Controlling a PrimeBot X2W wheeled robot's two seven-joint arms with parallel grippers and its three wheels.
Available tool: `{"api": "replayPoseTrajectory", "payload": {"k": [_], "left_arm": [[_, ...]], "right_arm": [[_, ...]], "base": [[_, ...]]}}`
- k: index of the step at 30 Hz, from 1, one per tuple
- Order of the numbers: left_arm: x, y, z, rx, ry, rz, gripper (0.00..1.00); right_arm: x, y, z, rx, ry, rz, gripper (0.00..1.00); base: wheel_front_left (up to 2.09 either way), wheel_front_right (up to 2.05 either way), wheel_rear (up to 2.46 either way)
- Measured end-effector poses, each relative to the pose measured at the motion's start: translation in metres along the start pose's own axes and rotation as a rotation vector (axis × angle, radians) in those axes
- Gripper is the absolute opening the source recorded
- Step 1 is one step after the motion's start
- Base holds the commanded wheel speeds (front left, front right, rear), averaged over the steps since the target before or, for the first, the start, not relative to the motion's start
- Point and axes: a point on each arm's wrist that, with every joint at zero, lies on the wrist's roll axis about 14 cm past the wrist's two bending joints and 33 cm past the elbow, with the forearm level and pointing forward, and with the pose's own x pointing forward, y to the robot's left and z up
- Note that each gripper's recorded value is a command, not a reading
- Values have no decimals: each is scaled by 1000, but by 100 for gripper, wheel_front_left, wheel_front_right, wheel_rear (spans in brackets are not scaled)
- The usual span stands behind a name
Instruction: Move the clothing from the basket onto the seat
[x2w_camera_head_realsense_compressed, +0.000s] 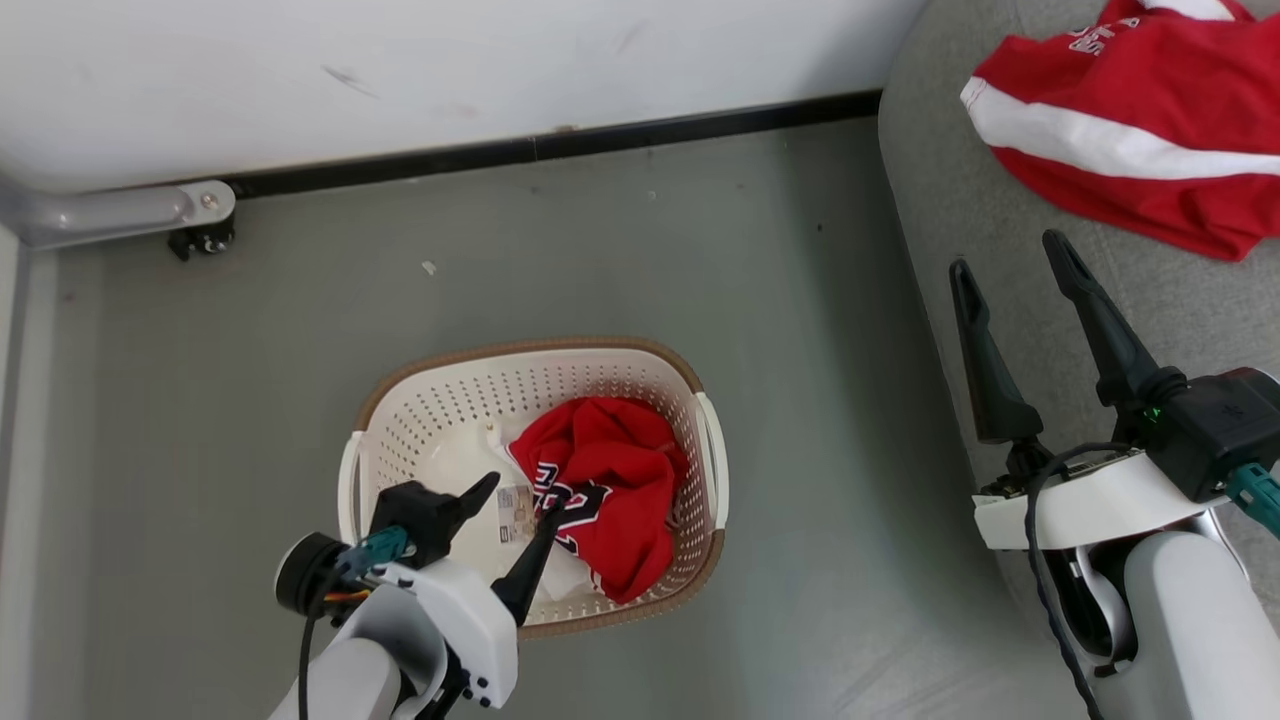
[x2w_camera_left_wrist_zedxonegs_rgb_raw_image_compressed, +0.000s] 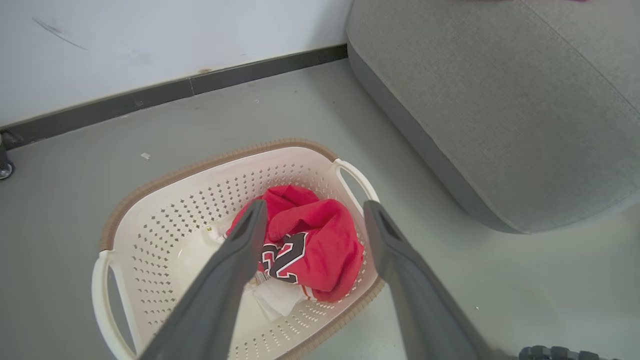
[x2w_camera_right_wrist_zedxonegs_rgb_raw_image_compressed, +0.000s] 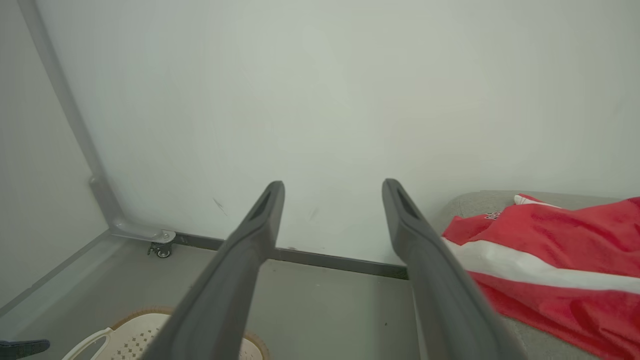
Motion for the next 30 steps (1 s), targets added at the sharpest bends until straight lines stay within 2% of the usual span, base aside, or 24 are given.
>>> {"api": "replayPoseTrajectory", "payload": {"k": [10, 30], "left_arm": [[30, -17, -14, 52, 68, -90, 100], [64, -21, -60, 36, 196, -155, 100]], "right_arm": [[17, 1, -19, 0, 21, 12, 100], [72, 40, -11, -17, -111, 149, 100]], "base": [[0, 0, 0], [0, 0, 0]]}}
